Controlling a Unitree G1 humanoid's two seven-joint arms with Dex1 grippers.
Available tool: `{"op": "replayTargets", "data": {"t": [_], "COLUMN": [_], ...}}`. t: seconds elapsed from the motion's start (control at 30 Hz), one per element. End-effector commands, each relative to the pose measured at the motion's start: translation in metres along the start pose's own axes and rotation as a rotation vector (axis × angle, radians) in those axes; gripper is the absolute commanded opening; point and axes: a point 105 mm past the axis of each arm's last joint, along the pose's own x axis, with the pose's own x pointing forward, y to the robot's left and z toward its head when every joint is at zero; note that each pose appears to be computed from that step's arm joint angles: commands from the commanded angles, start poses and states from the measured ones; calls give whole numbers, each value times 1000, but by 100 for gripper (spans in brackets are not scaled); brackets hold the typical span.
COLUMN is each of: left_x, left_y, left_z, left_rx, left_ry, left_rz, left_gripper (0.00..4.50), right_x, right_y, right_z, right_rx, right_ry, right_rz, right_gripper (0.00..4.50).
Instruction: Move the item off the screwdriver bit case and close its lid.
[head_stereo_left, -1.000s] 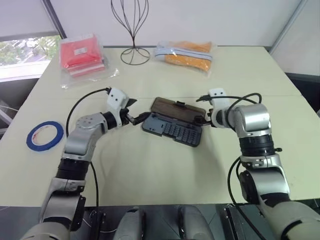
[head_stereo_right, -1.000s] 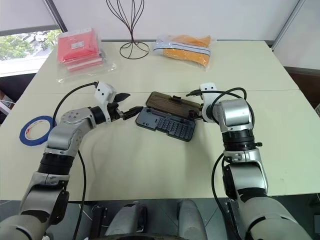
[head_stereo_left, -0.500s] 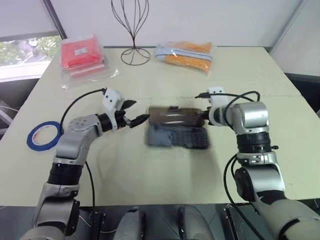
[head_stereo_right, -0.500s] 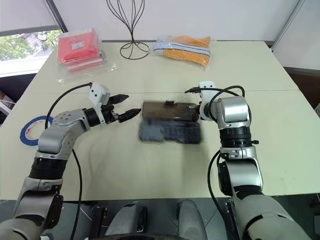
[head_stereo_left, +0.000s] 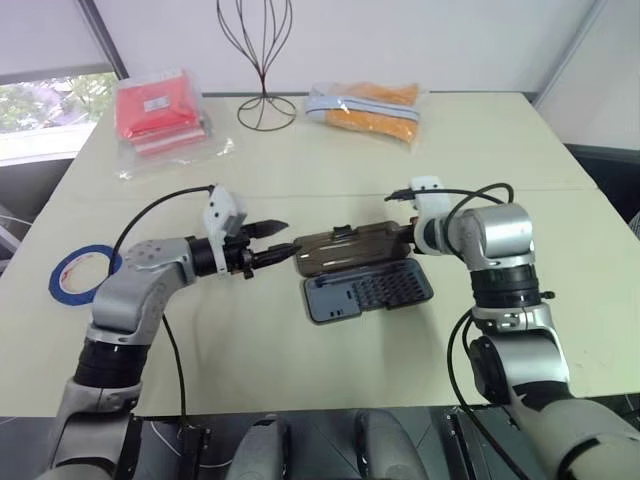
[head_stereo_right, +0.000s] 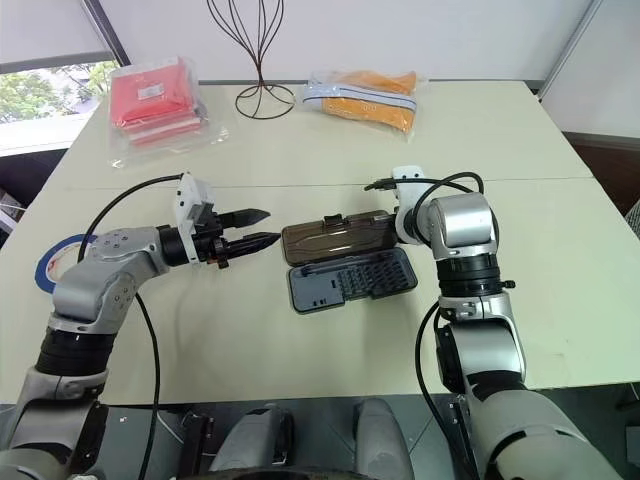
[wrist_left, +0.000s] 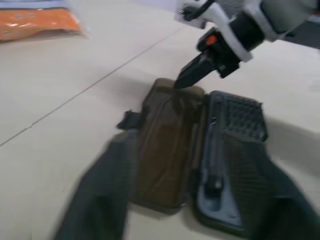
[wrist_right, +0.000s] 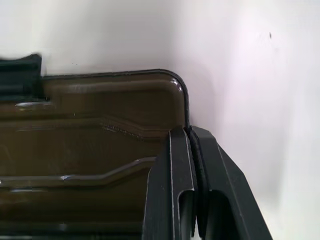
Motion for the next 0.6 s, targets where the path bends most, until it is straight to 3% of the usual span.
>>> {"op": "replayTargets", "data": {"t": [0.03, 0.07, 0.1, 0.6], "left_x": [-2, -2, -2, -3], "left_y": [-8, -9, -11, -9], "left_z": [11, 11, 11, 12], "left_rx": [22, 19, 16, 15], "left_ry": [-22, -22, -21, 8], "left_rz": [-28, -35, -41, -29], "left_gripper": [59, 13, 3, 3], "right_x": [-4, -6, -7, -12], "right_y": [11, 13, 16, 30], "right_z": [-7, -8, -9, -30], "right_rx": [-2, -1, 1, 63], "right_ry": [28, 30, 35, 9], "right_rz": [36, 42, 49, 93], "right_gripper": [0, 0, 0, 0]}}
